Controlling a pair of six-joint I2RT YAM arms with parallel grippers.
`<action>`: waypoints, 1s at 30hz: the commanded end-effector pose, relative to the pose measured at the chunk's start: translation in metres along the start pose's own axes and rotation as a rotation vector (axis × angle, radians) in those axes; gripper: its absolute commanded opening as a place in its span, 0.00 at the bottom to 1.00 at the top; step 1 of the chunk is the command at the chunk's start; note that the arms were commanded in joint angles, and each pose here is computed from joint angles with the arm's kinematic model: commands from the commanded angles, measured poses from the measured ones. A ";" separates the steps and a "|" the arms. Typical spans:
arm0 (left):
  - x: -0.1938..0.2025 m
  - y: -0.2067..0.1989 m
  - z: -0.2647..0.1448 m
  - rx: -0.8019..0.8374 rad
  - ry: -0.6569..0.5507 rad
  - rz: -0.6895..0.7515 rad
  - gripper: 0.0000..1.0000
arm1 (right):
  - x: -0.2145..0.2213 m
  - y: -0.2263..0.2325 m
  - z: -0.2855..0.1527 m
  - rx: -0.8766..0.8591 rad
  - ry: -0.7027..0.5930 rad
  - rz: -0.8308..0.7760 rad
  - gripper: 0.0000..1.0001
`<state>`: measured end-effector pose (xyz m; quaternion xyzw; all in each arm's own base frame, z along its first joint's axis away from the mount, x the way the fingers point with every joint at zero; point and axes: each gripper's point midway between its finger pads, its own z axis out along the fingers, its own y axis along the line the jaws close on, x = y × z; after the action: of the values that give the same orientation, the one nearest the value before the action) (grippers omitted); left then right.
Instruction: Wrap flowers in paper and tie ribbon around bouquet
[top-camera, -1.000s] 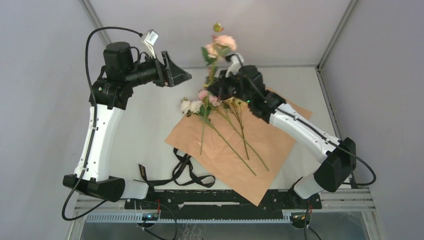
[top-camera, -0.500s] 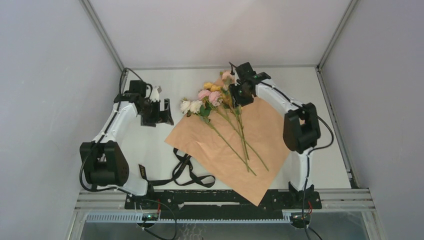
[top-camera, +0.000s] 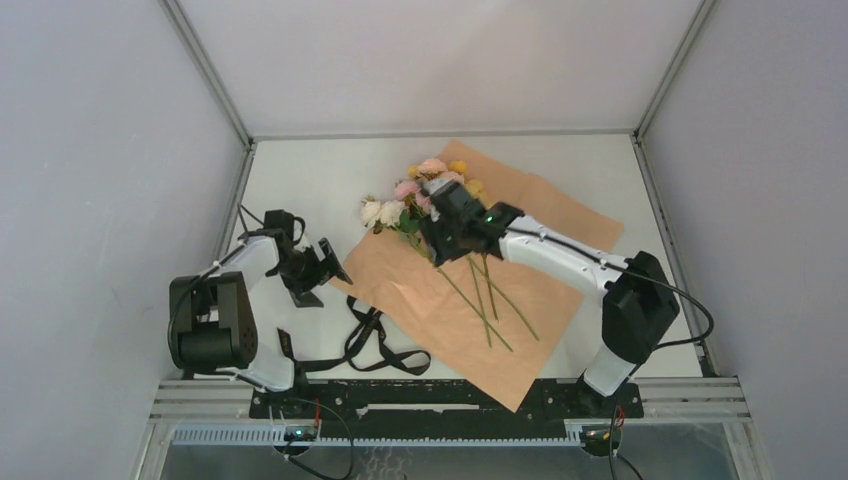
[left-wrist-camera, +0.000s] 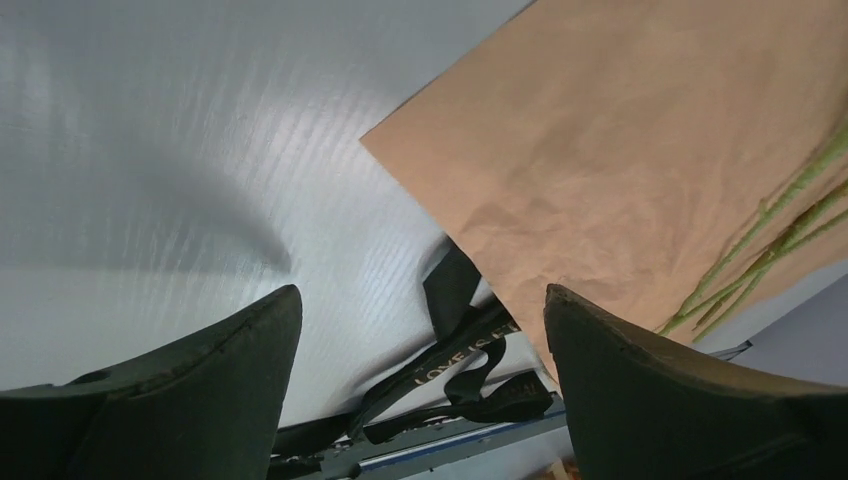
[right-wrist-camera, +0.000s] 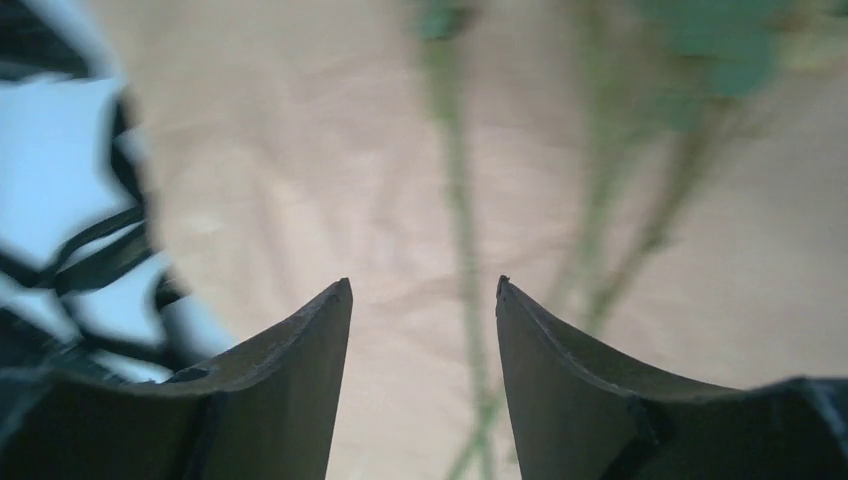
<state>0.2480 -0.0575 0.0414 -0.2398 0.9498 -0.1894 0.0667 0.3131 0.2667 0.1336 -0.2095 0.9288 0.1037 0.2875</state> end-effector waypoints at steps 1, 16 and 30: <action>0.000 -0.008 0.017 0.032 -0.013 -0.077 0.94 | 0.005 0.069 0.012 -0.172 -0.030 0.067 0.61; -0.020 -0.062 0.047 0.184 0.003 -0.001 0.92 | -0.001 0.115 0.133 -0.243 0.023 0.326 0.48; -0.172 -0.079 0.004 0.224 -0.373 -0.001 0.87 | -0.159 0.132 0.130 -0.443 -0.172 0.276 0.45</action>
<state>0.3955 -0.0403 0.0490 -0.2854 0.9060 -0.2248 0.2173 0.4211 0.4645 0.0389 -0.0764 0.9175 0.3009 0.2487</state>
